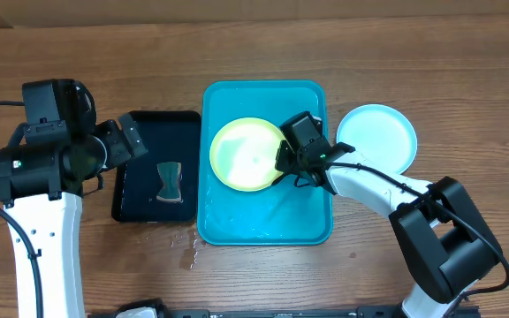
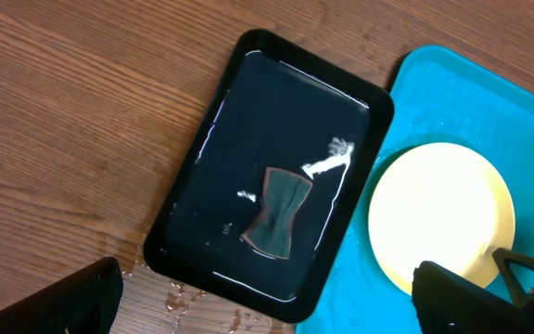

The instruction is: Clean dirty plates on tray and stack at the side

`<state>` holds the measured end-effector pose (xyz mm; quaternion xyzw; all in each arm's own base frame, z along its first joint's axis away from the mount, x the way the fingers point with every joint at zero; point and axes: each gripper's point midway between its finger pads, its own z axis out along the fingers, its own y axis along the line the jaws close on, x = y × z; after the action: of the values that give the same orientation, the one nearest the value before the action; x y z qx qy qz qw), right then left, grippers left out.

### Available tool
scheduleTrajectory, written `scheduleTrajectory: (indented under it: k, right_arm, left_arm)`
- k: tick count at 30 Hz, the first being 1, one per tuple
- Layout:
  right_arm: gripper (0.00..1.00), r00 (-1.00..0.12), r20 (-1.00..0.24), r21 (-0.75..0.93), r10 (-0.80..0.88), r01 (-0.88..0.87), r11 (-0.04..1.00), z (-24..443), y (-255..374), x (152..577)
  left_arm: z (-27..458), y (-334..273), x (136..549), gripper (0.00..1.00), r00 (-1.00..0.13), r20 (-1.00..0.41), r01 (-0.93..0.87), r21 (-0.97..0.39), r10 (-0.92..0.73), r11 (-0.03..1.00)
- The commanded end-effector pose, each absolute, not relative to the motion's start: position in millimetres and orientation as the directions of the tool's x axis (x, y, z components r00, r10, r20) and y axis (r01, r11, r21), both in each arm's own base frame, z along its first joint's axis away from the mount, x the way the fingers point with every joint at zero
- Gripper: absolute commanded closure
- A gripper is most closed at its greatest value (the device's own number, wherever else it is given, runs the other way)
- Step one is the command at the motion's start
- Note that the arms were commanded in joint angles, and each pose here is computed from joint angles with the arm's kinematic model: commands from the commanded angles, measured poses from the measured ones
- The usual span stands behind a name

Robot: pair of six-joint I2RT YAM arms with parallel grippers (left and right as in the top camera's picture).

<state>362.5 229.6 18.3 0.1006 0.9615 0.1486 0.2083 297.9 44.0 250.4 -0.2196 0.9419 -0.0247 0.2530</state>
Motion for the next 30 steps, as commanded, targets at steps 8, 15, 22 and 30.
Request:
scheduleTrajectory:
  k: [8,15,22,30]
  right_arm:
    - [0.96,-0.873,-0.407,0.3,0.268,0.149,0.942,16.5,223.1,368.4]
    - [0.83,-0.875,-0.404,0.298,0.267,0.15,0.943,16.0,222.7,367.6]
    - [0.8,-0.88,-0.396,0.289,0.264,0.154,0.945,14.3,221.2,364.9]
    - [0.83,-0.876,-0.357,0.296,0.326,0.225,0.928,4.2,218.9,361.4]
  left_arm:
    - [254.2,48.3,299.5,0.0,-0.762,-0.477,-0.418,-0.154,-0.438,0.895]
    - [254.2,48.3,299.5,0.0,-0.762,-0.477,-0.418,-0.154,-0.438,0.895]
    - [254.2,48.2,299.5,0.0,-0.762,-0.477,-0.418,-0.154,-0.438,0.895]
    - [254.2,48.2,299.5,0.0,-0.762,-0.477,-0.418,-0.154,-0.438,0.895]
